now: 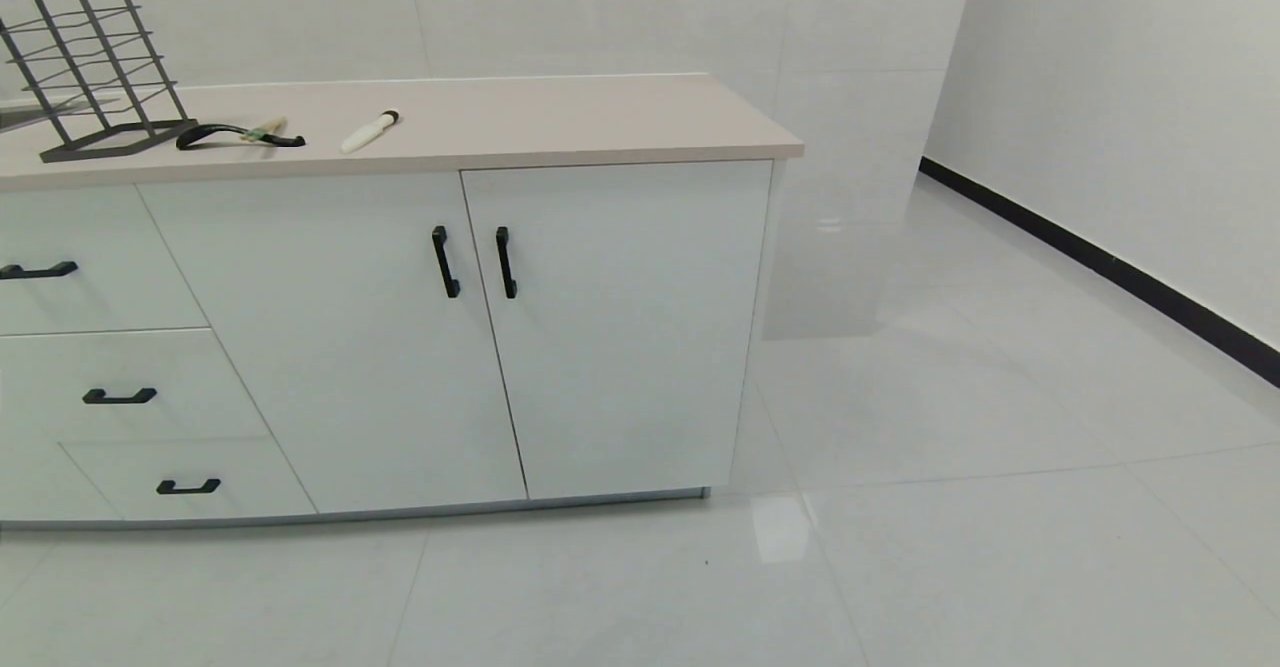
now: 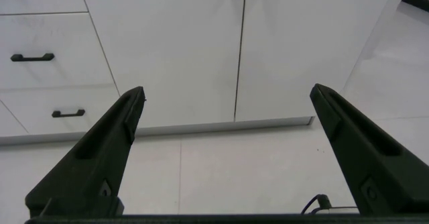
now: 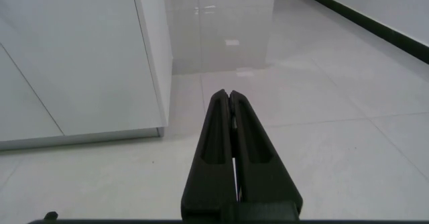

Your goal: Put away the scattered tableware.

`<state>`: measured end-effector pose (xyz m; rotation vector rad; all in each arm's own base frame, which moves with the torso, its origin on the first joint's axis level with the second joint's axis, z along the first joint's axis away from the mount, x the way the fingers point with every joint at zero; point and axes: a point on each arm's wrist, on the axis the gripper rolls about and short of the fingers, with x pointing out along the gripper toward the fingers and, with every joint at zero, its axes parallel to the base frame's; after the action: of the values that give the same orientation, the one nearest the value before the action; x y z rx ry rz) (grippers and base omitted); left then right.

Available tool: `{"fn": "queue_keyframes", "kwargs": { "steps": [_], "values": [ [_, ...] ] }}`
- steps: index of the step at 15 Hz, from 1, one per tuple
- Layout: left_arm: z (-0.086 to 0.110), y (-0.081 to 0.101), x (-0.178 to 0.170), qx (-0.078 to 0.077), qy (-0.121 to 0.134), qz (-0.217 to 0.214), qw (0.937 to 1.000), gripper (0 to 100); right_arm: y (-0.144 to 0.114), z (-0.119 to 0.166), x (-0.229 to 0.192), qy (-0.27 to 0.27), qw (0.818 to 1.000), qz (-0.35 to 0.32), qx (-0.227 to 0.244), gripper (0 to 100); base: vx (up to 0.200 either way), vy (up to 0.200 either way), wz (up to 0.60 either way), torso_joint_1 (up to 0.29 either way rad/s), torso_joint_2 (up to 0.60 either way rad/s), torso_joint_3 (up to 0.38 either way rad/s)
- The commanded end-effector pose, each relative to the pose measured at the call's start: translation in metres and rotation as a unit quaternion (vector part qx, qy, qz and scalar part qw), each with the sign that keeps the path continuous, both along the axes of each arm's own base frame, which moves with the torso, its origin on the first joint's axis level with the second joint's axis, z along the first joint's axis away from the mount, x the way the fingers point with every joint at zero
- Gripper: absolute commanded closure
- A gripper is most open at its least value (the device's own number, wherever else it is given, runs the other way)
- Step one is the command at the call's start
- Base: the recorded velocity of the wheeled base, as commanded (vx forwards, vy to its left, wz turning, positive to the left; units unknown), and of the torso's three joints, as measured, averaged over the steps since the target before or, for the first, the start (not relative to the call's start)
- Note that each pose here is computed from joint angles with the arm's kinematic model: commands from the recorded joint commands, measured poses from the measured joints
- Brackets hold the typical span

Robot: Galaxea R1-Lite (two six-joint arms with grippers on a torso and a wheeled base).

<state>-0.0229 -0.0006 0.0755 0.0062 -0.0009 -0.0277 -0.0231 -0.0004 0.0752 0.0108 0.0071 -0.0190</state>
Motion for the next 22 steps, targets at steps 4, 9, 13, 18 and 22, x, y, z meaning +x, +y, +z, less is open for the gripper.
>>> {"fn": "queue_keyframes", "kwargs": {
  "steps": [4,9,13,18,22],
  "values": [
    [0.0000,0.0000,0.0001,0.000,0.000,0.000,1.0000,0,0.0000,0.0000,0.0002,0.001,1.000,-0.001,0.000,100,0.000,0.200,0.00,0.002,0.00,0.002],
    [0.0000,0.0000,0.0001,0.000,0.000,0.000,1.0000,0,0.0000,0.0000,0.0002,0.001,1.000,-0.001,0.000,100,0.000,0.200,0.00,0.002,0.00,0.003],
    [0.0000,0.0001,0.0001,0.002,0.000,0.003,1.0000,0,0.0000,0.0000,0.0002,0.001,1.000,-0.001,0.000,100,0.000,0.100,0.00,0.001,0.00,0.002],
    [0.0000,0.0002,0.0001,0.002,0.000,0.004,1.0000,0,-0.0001,0.0001,0.0003,0.002,1.000,-0.003,-0.001,100,0.000,0.000,0.48,0.001,0.00,-0.001],
    [0.0000,0.0002,0.0001,0.002,0.000,0.004,1.0000,0,0.0000,0.0001,0.0003,0.002,1.000,-0.002,0.000,100,0.000,0.050,0.30,0.001,0.00,0.002]
  ]
}}
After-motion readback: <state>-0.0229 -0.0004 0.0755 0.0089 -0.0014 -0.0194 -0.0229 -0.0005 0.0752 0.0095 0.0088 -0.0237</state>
